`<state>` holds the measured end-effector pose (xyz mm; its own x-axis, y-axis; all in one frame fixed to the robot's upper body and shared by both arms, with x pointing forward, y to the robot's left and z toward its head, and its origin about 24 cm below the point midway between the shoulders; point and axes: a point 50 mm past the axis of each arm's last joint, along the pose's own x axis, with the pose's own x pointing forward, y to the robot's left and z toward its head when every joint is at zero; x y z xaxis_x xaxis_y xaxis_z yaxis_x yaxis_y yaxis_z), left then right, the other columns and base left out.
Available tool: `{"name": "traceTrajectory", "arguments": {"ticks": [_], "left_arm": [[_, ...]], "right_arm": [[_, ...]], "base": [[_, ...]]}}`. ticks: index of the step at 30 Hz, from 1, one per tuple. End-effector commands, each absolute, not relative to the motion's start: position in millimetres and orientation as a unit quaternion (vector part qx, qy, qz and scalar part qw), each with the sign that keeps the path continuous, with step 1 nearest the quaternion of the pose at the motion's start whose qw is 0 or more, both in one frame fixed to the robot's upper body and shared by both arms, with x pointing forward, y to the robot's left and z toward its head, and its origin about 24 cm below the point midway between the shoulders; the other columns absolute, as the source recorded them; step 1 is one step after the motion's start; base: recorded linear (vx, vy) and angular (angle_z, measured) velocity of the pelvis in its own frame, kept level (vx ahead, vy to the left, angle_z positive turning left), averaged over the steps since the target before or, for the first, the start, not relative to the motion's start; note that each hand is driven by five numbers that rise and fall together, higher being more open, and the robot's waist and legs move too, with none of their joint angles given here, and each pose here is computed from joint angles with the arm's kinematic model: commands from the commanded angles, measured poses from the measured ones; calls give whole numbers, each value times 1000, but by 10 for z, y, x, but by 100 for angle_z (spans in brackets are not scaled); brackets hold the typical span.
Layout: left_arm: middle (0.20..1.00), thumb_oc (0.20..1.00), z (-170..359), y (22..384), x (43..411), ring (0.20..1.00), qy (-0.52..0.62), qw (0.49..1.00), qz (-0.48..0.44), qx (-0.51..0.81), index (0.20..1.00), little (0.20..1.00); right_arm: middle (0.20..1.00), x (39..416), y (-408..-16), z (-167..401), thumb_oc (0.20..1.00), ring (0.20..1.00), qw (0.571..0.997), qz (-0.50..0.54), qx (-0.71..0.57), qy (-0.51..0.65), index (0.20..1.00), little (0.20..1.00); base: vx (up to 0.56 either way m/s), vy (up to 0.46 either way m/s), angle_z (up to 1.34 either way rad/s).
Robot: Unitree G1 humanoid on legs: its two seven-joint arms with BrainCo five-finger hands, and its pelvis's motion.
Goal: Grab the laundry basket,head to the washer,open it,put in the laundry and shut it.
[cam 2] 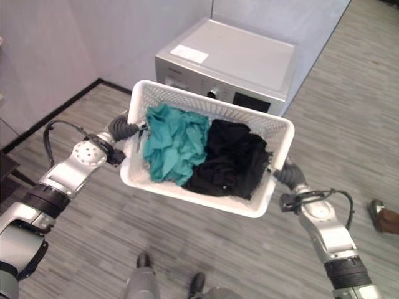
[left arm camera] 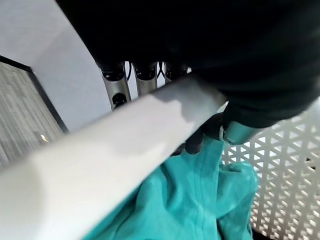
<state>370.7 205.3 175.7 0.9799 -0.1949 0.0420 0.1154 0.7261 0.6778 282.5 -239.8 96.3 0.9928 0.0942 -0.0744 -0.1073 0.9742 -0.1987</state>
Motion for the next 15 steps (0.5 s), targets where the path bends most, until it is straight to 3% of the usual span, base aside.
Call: {"name": "traceTrajectory", "arguments": {"ticks": [1,6,15], "left_arm": [[200,200,2609,1724,3732,200,-230,908,-83,341,200,200],[200,200,2681,1706,3710,200,-243,900,-89,352,200,200],[200,200,2890,1809,3619,200,-268,875,-77,396,200,200]], "right_arm": [[200,2897,-2374,1718,200,200,982,65,-110,-142,200,200],[200,2961,-2294,1701,200,200,983,73,-96,-141,200,200],[200,3067,-1991,1638,200,200,980,115,-90,-137,200,200]], "base": [[137,51,-15],[234,116,-19],[302,289,-28]]}}
